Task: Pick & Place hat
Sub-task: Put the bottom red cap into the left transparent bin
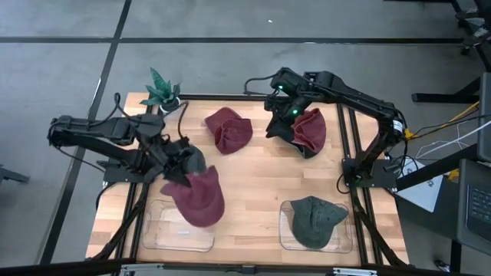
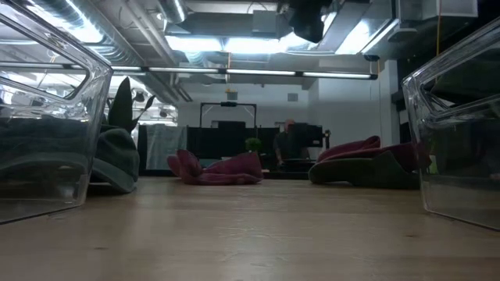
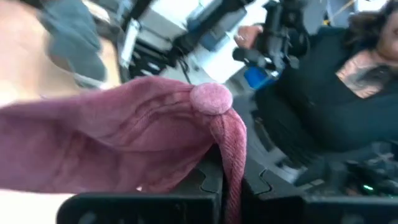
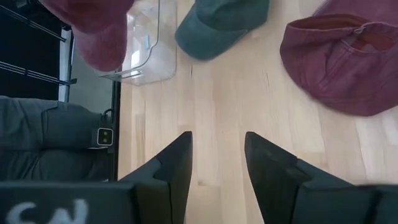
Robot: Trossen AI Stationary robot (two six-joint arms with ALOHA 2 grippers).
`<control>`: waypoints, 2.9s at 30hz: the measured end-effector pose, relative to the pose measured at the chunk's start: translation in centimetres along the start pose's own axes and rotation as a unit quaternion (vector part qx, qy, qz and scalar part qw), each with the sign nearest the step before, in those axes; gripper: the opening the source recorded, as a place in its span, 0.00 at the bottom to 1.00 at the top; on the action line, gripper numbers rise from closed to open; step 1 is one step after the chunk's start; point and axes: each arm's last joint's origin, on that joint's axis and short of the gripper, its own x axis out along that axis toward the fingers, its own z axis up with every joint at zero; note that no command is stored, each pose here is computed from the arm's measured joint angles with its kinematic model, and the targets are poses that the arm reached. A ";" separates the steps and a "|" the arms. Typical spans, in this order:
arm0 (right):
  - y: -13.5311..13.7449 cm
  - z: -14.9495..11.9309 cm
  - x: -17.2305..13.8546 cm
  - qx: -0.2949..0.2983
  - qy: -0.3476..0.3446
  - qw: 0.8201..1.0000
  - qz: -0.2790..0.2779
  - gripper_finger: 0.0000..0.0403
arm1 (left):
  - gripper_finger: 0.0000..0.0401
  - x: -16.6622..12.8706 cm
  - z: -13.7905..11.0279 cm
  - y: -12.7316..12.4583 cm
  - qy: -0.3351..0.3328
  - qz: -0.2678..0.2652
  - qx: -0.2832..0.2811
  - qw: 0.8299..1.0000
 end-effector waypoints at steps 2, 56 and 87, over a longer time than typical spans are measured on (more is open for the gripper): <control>0.1 -0.1 -0.2 0.001 -0.002 1.000 -0.001 0.37 | 0.01 0.6 -0.4 -0.3 0.017 -0.010 -0.020 1.000; -0.6 -0.1 -0.5 -0.022 -0.003 0.989 -0.144 0.37 | 0.01 9.5 -8.0 4.2 0.357 0.124 0.014 0.926; 0.2 0.5 -0.4 -0.121 -0.033 0.992 -0.011 0.36 | 0.01 7.7 -9.1 5.2 0.423 0.246 0.082 0.868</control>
